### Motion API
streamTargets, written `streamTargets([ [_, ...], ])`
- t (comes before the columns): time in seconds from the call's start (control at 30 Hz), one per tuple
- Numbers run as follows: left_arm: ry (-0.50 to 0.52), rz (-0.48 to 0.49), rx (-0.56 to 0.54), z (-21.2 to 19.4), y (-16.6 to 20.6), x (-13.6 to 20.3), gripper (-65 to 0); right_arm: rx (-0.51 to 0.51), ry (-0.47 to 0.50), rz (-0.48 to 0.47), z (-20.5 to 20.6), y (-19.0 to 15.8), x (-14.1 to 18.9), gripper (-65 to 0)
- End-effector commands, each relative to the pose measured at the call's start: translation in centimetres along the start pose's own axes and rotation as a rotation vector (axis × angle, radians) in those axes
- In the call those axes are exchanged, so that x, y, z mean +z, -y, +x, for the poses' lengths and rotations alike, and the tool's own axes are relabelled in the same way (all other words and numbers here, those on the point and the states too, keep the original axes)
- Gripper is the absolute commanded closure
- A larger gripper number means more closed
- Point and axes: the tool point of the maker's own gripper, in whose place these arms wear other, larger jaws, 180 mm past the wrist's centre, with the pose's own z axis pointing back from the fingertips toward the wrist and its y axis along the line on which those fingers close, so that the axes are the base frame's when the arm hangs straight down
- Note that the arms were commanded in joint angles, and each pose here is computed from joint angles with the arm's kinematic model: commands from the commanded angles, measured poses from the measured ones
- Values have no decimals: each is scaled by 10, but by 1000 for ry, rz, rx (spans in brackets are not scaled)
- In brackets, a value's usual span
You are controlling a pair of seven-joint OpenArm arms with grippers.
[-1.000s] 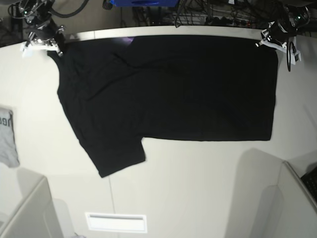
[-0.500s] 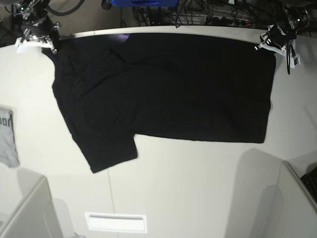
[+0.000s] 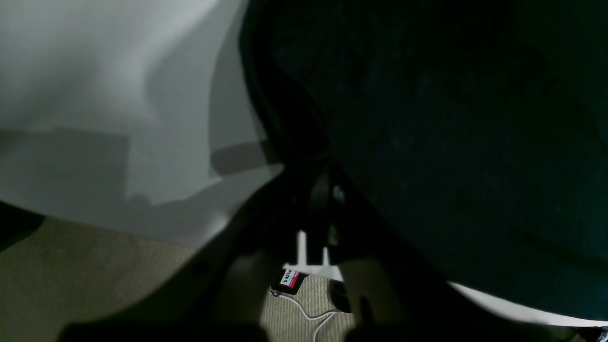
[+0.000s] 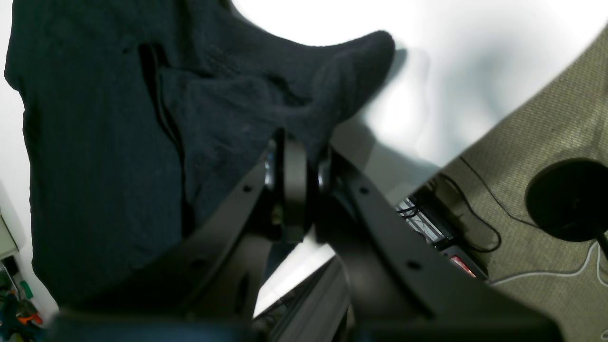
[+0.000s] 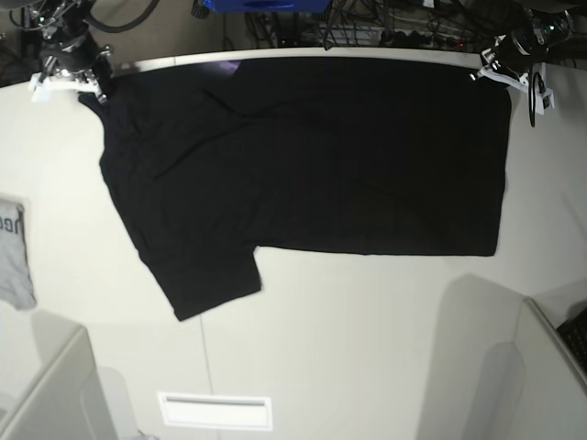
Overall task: Fold the T-shirt properly
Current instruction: 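Drag the shirt toward the robot with both grippers, then release the shirt and move the right gripper to the sleeve hem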
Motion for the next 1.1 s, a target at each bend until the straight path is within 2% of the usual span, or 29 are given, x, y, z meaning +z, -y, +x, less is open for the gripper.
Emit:
streamTargets([
  [0.0, 30, 7, -17, 10, -2, 5, 0, 13, 31, 5, 9, -1, 3, 0],
  [0.1, 30, 7, -17, 10, -2, 5, 0, 13, 27, 4, 8, -1, 3, 0],
  [0.27, 29, 11, -22, 11, -4, 6, 0, 12, -37, 7, -2, -1, 6, -2],
  [0.33, 28, 12, -22, 10, -4, 6, 0, 13, -30, 6, -1, -1, 8, -146],
  [0.37, 25, 17, -20, 9, -6, 7, -43, 10, -29, 10, -3, -3, 9, -200],
  [0.4, 35, 31, -14, 10, -11, 11, -115, 9, -25, 10, -4, -5, 9, -240],
  [0.43, 55, 47, -7, 15, -16, 17, -191, 5, -9, 5, 0, -3, 12, -254],
  [0.53, 125, 89, -1, 31, -27, 35, -380, -2, 13, -4, 7, 0, 16, -254],
  [0.6, 166, 122, 12, 41, -37, 46, -456, -9, 30, -12, 11, 4, 18, -254],
  [0.63, 183, 139, 22, 44, -43, 51, -474, -14, 42, -20, 15, 7, 19, -254],
  [0.77, 259, 217, 68, 59, -72, 75, -479, -49, 132, -41, 45, 17, 27, -258],
  [0.83, 316, 256, 84, 74, -86, 90, -479, -34, 188, -34, 71, 12, 27, -264],
  [0.97, 394, 269, 46, 110, -90, 104, -476, 21, 233, 2, 120, -18, -2, -264],
  [1.0, 408, 267, 38, 118, -89, 105, -464, 37, 232, 13, 127, -28, -11, -264],
  [1.07, 435, 240, 18, 134, -79, 102, -383, 82, 217, 45, 140, -55, -30, -264],
])
